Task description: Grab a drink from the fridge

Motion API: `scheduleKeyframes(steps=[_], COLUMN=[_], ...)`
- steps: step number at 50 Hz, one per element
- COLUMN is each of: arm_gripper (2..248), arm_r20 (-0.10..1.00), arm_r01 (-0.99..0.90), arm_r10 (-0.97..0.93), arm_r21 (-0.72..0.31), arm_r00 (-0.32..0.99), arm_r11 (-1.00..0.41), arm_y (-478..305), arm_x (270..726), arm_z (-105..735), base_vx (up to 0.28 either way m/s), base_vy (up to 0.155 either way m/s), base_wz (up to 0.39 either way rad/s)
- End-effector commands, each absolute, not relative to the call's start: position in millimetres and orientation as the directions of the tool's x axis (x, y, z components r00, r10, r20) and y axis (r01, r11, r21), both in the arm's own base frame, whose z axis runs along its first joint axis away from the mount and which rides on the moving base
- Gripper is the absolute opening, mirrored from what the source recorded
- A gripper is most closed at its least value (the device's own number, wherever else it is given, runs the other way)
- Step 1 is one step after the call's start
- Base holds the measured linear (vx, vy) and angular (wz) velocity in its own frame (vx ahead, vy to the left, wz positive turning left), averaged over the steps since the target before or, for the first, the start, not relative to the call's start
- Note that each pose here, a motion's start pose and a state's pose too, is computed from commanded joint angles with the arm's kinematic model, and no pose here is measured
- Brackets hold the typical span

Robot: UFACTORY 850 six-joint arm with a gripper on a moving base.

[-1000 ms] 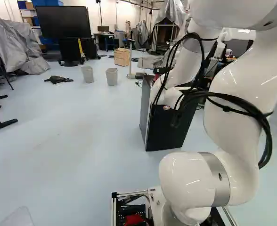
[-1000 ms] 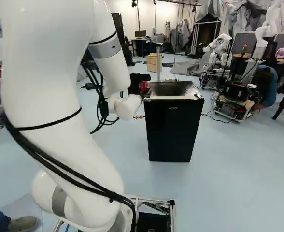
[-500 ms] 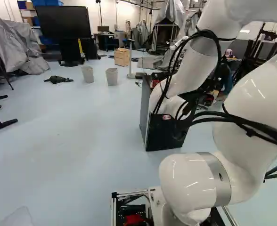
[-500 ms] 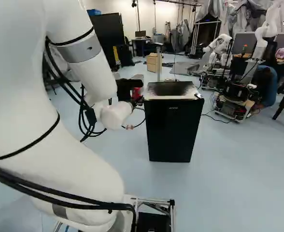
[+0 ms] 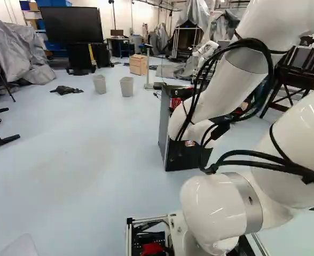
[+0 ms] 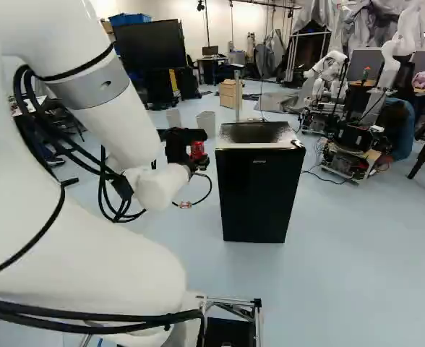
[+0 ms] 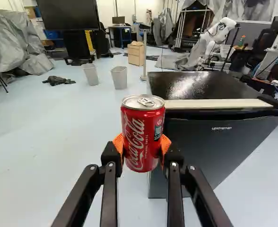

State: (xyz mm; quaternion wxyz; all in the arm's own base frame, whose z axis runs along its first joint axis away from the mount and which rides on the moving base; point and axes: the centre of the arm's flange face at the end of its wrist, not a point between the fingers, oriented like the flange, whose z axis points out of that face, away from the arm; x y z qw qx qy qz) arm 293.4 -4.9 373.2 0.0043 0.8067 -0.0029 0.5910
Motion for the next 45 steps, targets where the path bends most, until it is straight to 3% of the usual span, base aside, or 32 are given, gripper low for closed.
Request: scheduleKeyframes(steps=[45], arm_gripper=[96], arm_r20=[0.946], arm_r01=[0.000], arm_r10=[0.000], arm_r21=[0.000], arm_r00=[0.326], arm_r11=[-1.000], arm_y=[0.0], arm_x=[270.3], arm_z=[365.6], base_vx=[0.000], base_vy=[0.000], base_wz=[0.000])
